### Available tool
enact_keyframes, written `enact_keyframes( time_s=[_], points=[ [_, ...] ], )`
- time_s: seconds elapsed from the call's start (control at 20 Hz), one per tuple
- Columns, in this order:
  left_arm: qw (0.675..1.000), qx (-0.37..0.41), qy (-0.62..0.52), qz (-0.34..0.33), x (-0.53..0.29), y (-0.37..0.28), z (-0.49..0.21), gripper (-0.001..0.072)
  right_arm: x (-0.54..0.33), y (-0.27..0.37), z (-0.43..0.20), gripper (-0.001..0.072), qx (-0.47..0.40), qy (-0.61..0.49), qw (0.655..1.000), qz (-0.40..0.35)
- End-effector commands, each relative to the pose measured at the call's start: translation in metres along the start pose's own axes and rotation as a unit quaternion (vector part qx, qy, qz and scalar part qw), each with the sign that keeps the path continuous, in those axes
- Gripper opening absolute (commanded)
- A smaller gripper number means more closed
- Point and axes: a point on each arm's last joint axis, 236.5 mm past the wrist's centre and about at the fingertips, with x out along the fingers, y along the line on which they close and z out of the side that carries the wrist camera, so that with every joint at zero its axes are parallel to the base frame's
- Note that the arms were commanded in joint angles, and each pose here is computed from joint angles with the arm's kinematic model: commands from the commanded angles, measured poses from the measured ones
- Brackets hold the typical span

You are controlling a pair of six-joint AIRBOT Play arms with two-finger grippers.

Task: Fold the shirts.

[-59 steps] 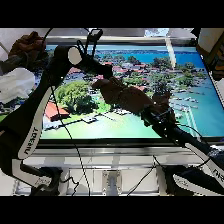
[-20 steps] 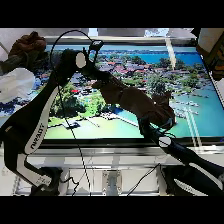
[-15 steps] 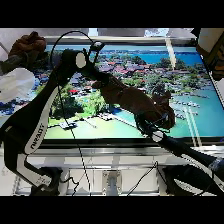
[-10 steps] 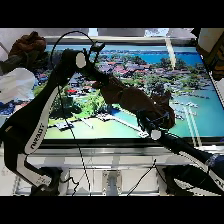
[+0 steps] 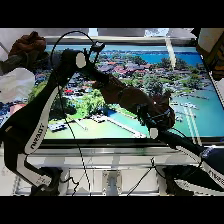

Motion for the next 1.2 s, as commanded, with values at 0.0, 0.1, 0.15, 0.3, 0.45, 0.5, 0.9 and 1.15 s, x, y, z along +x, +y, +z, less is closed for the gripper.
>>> enact_keyframes(
  time_s=[0.0, 0.1, 0.15, 0.3, 0.45, 0.5, 0.9, 1.15],
  points=[
    [1.000, 0.000, 0.000, 0.000, 0.000, 0.000, 0.000, 0.0695, 0.001, 0.018, -0.001, 0.0347, -0.013, 0.002, 0.999, 0.040],
    [1.000, 0.000, 0.001, 0.000, 0.000, 0.000, 0.000, 0.0695, -0.002, 0.038, -0.011, 0.0348, -0.044, 0.020, 0.995, 0.083],
    [1.000, 0.000, 0.001, 0.000, 0.000, 0.000, -0.001, 0.0695, -0.004, 0.049, -0.014, 0.0348, -0.057, 0.024, 0.992, 0.107],
    [1.000, 0.000, 0.002, 0.000, 0.000, 0.000, -0.001, 0.0695, -0.004, 0.050, -0.008, 0.0347, -0.032, 0.014, 0.994, 0.107],
    [1.000, 0.000, 0.005, -0.001, 0.000, 0.000, -0.002, 0.0695, 0.001, 0.015, -0.008, 0.0415, 0.004, 0.020, 0.999, 0.034],
    [1.000, 0.000, 0.006, -0.001, 0.000, 0.000, -0.003, 0.0695, 0.001, 0.003, -0.014, 0.0415, -0.002, 0.032, 0.999, 0.009],
    [1.000, 0.016, 0.010, -0.001, 0.000, 0.000, -0.005, 0.0695, 0.008, 0.004, 0.029, 0.0065, 0.038, -0.023, 0.999, 0.019],
    [1.000, 0.006, -0.007, 0.024, 0.004, 0.012, 0.004, 0.0694, -0.004, 0.064, 0.049, 0.0031, 0.035, -0.059, 0.987, 0.143]
  ],
)
